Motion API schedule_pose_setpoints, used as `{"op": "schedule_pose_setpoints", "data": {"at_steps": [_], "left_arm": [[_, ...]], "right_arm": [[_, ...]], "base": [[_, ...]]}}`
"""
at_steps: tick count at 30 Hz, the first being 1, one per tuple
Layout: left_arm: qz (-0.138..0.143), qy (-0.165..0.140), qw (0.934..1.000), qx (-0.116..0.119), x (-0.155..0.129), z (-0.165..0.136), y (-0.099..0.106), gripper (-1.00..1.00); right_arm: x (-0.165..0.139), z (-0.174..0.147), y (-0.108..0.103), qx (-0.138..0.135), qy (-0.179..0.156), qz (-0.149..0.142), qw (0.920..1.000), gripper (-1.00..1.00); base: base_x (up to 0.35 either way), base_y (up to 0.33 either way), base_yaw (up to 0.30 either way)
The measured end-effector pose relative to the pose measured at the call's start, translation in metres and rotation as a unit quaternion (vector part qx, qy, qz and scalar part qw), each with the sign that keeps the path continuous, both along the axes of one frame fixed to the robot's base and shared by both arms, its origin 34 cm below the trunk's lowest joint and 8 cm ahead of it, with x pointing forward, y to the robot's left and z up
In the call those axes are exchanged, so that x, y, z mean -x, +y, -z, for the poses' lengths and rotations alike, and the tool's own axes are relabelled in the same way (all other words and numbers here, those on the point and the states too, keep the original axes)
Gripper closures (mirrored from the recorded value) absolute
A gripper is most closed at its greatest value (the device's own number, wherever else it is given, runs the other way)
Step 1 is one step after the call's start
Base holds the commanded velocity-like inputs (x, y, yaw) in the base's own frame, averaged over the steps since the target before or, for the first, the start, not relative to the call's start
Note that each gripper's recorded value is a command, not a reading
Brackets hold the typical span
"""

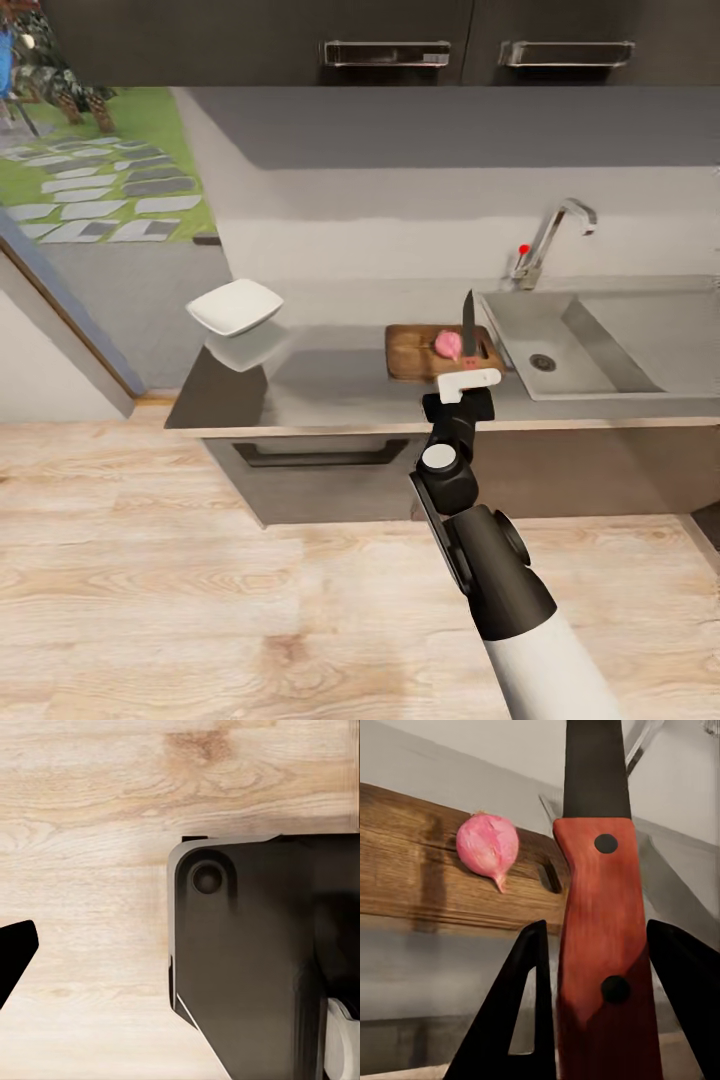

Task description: In the kitchen, take the Vidalia onion out of the sink, dice it on the chopping board with the paring knife, put the diced onion into the bowl on the countertop, then place both the paring knife and the chopping board into the sink.

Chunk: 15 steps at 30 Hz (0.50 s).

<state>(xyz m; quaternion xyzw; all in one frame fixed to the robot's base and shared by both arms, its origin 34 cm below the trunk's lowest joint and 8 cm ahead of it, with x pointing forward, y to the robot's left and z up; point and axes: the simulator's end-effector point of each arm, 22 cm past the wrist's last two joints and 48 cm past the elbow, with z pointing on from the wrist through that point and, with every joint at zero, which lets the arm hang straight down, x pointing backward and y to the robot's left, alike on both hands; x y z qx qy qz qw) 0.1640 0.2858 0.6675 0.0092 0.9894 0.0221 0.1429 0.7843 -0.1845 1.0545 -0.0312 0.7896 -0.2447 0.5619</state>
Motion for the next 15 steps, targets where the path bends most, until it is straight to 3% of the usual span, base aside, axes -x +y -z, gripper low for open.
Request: {"op": "schedule_pose_setpoints", "data": {"at_steps": [2,7,9,15], "left_arm": [[0.0,0.0,1.0,0.0,0.0,0.0,0.0,-1.0],[0.0,0.0,1.0,0.0,0.0,0.0,0.0,-1.0],[0.0,0.0,1.0,0.0,0.0,0.0,0.0,-1.0],[0.0,-0.001,1.0,0.0,-0.001,0.0,0.0,-1.0]], "right_arm": [[0.0,0.0,0.001,0.0,0.0,-0.001,1.0,1.0],[0.004,0.006,0.015,0.03,0.02,-0.018,0.9992,1.0],[0.004,0.017,0.014,0.059,0.05,-0.015,0.9969,1.0],[-0.04,0.018,0.009,0.134,0.074,-0.013,0.9881,1.0]], "base": [[0.0,-0.317,0.0],[0.0,-0.222,0.0],[0.0,-0.028,0.0],[0.0,-0.006,0.0]]}}
